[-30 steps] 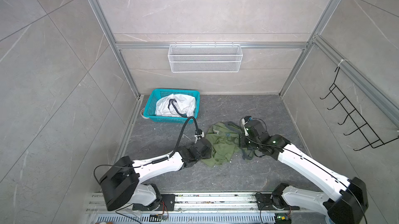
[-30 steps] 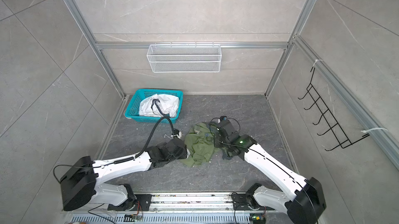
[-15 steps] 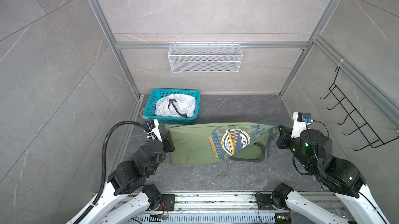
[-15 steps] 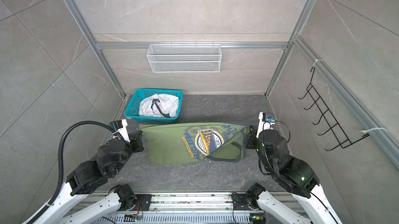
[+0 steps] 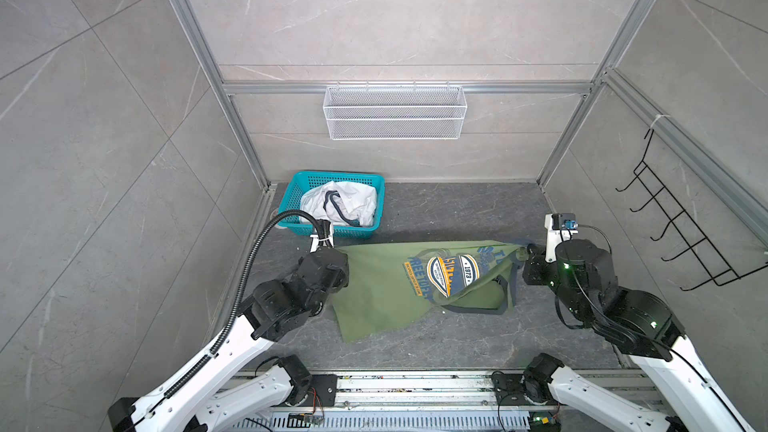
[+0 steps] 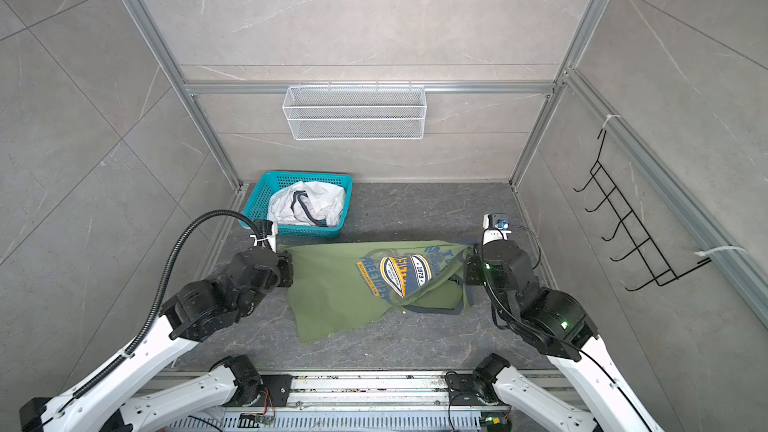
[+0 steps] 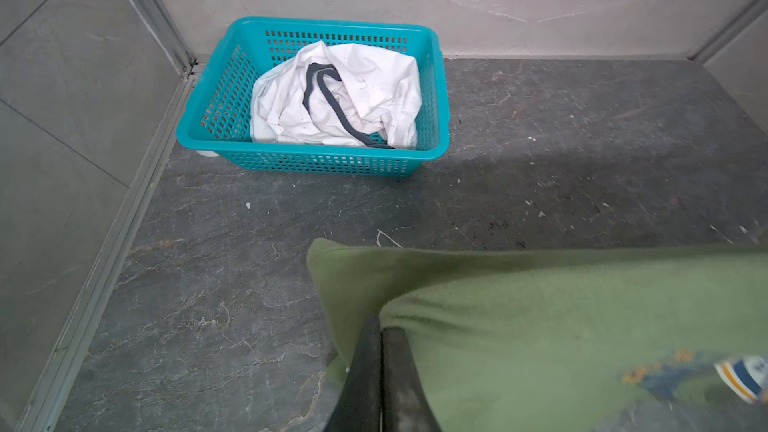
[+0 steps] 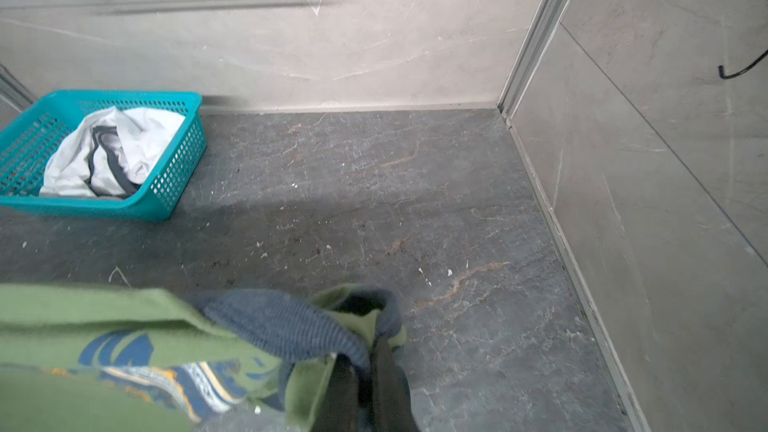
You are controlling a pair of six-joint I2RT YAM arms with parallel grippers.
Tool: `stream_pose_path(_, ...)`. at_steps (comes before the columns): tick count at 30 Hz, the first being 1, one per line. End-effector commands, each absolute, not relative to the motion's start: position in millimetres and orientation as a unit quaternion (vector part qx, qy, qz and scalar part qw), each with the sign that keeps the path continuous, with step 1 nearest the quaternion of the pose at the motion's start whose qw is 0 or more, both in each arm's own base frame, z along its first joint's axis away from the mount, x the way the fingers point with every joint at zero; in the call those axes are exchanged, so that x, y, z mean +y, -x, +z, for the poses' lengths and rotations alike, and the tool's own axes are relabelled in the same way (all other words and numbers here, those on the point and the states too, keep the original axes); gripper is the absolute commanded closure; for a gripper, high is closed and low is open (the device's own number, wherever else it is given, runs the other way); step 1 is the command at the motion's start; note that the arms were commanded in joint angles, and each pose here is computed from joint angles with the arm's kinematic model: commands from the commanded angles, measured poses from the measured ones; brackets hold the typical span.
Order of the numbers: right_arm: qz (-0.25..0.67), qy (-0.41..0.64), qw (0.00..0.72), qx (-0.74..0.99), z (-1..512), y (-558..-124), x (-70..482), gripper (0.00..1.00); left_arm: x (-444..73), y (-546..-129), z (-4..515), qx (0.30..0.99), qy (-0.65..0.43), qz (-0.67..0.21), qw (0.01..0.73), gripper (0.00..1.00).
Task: Fold and stack the tank tops
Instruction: 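Lift the tank top with both grippers and spread it apart to shake it out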
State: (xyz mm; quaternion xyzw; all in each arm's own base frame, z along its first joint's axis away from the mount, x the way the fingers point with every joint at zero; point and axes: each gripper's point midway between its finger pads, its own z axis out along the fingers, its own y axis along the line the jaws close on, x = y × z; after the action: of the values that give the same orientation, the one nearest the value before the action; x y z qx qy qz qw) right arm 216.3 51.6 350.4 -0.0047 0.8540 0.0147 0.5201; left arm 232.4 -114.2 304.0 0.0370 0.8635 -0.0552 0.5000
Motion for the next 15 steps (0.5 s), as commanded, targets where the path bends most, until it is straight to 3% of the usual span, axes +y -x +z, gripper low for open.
stream_pose_path(1, 0.054, 0.024, 0.569, 0.82, 409.4, -181.1, 35.2, 1.0, -89.9, -198.0, 387.4, 0.806, -0.067, -0.119, 0.577, 1.0)
stream_pose_path(5, 0.107, 0.049, 0.591, 0.798, 439.0, -153.4, 34.2, 1.0, -86.3, -168.0, 425.5, 0.769, -0.089, -0.197, 0.602, 1.0)
stream_pose_path(9, 0.141, 0.048, 0.598, 0.787, 446.9, -151.5, 42.2, 1.0, -111.9, -175.1, 425.9, 0.767, -0.104, -0.232, 0.59, 1.0)
stream_pose_path(15, 0.033, -0.011, 0.59, 0.807, 428.3, -200.6, 33.6, 1.0, -132.4, -243.8, 396.4, 0.81, -0.051, -0.111, 0.573, 1.0)
